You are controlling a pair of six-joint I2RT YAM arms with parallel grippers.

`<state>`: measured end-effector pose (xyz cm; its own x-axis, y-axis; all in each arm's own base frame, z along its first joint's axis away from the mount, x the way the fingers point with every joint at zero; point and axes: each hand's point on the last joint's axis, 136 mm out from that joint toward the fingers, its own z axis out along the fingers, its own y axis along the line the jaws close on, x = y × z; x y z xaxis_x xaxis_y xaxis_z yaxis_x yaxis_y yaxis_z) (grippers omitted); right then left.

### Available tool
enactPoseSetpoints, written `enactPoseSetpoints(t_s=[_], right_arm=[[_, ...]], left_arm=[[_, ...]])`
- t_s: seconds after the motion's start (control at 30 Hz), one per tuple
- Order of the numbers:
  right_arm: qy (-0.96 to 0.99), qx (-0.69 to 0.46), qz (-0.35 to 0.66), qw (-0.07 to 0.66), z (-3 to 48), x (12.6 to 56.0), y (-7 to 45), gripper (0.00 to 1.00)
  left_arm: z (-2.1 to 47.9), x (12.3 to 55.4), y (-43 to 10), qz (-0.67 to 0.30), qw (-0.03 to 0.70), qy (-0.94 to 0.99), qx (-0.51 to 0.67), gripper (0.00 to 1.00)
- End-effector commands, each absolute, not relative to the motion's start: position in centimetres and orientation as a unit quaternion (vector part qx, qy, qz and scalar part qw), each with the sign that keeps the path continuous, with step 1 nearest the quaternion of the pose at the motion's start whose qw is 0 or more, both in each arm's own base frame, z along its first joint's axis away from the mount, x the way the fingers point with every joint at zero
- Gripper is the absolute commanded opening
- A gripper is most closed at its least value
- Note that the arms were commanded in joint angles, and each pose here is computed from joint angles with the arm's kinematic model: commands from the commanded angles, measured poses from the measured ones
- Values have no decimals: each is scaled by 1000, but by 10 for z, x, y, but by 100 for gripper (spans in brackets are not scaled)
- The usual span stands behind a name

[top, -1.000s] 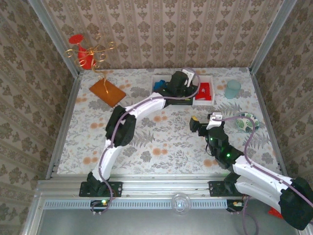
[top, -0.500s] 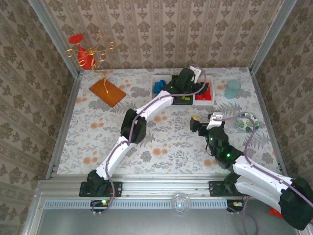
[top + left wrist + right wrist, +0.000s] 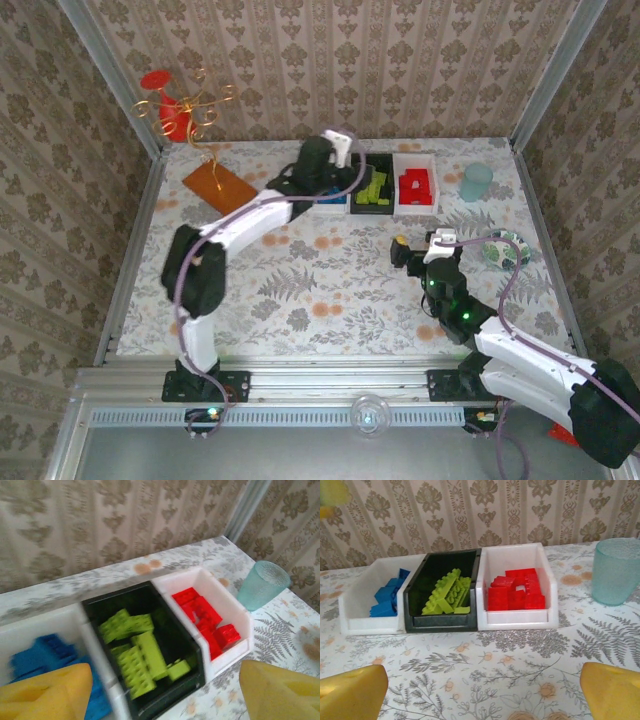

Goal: Sort the legos into containers by color
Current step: Place the lego in the container, then reset both arms

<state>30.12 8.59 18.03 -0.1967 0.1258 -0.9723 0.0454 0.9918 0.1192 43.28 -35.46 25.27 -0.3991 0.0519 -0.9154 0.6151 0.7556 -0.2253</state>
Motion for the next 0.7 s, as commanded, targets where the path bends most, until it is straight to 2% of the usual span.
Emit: enactPoseSetpoints(t_s=[0.0, 0.1, 0.27, 0.67], right_arm=[[760, 69, -5, 646, 192, 303, 72, 100], [758, 74, -18, 648, 198, 304, 67, 100], [757, 72, -32, 649, 211, 309, 64, 100], [752, 109, -102, 642, 236, 321, 26, 100]], left_arm=[[266, 428, -299, -266, 563, 766, 160, 80], [252, 416, -239, -240, 578, 772, 107, 82], [234, 399, -168, -194, 599, 776, 48, 85], [191, 377, -84, -89, 583, 808, -9, 96]])
